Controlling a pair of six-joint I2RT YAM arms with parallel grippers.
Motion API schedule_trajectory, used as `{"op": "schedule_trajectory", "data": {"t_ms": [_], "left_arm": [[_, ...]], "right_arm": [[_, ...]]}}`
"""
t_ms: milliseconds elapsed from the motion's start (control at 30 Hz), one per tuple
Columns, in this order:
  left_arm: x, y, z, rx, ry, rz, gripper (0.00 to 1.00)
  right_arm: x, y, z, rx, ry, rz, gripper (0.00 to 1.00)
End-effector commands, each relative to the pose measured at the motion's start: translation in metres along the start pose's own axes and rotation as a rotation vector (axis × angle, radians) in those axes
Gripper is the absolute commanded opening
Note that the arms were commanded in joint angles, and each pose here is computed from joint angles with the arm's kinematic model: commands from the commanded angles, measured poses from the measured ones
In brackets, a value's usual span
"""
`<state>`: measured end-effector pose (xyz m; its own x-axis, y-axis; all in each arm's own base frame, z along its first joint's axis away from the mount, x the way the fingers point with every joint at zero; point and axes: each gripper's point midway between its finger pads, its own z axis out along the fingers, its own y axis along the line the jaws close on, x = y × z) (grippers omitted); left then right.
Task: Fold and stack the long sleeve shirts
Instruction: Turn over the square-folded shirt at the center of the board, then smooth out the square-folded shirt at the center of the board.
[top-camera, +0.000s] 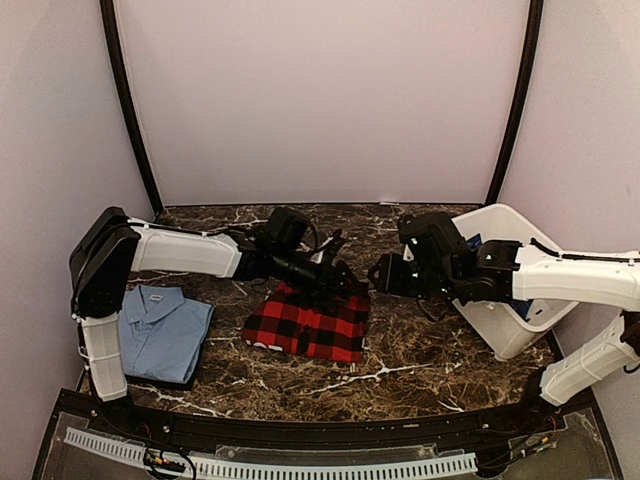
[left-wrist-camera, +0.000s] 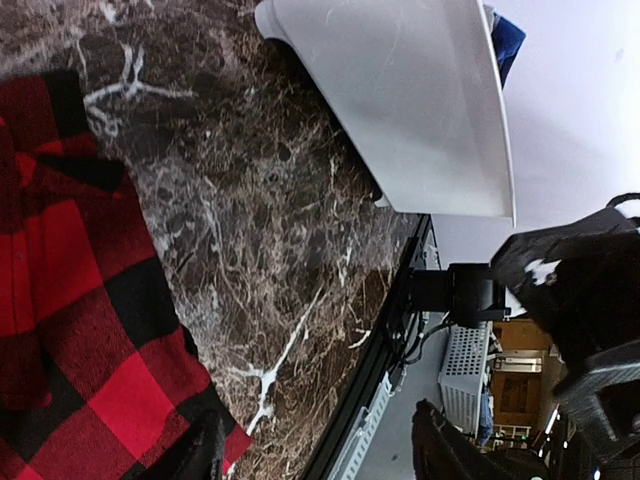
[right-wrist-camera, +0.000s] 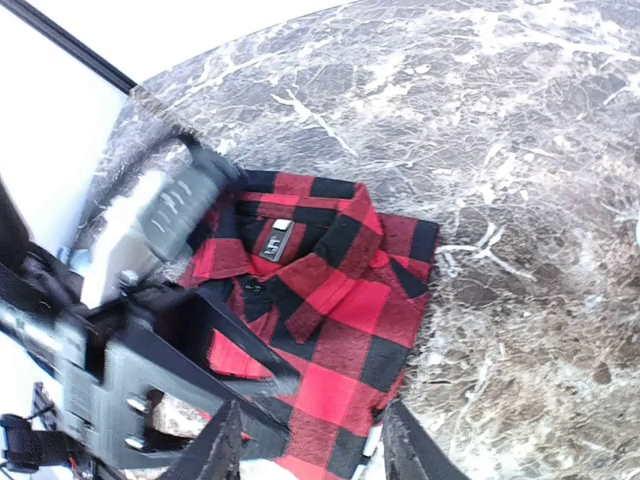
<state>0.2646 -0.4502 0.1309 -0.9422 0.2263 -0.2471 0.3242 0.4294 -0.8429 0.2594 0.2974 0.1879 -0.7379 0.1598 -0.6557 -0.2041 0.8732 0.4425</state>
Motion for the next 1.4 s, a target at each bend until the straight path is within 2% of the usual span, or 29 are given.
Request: {"op": "schedule_trajectory", "data": {"t_ms": [0, 167, 333, 467, 667, 800, 1200, 1367], "left_arm": [[-0.044, -0.041, -0.046, 0.014, -0.178, 0.087, 0.64], [-0.051, -0.008, -0.097, -0.097, -0.293, 0.039, 0.65], [-0.045, 0.052, -0.156, -0.236, -0.363, -0.043, 0.64], [-0.024, 0.092, -0.178, -0.285, -0.349, -0.096, 0.64], [0.02, 0.136, -0.168, -0.319, -0.243, -0.174, 0.66], [0.037, 0.152, -0.159, -0.32, -0.209, -0.205, 0.69], [0.053, 0.166, -0.134, -0.314, -0.147, -0.235, 0.72], [0.059, 0.16, -0.111, -0.301, -0.106, -0.248, 0.64]], "right_arm": [[0.006, -0.008, 0.006, 0.05, 0.034, -0.044, 0.5], [0.021, -0.002, 0.025, 0.038, 0.102, -0.073, 0.56], [0.039, -0.009, 0.045, 0.051, 0.163, -0.076, 0.56], [0.056, -0.016, 0.064, 0.035, 0.225, -0.06, 0.53], [0.074, -0.03, 0.09, 0.057, 0.293, -0.058, 0.51], [0.085, -0.043, 0.1, 0.077, 0.321, -0.049, 0.52], [0.106, -0.053, 0.122, 0.096, 0.379, -0.04, 0.51], [0.112, -0.05, 0.128, 0.081, 0.397, -0.037, 0.44]]}}
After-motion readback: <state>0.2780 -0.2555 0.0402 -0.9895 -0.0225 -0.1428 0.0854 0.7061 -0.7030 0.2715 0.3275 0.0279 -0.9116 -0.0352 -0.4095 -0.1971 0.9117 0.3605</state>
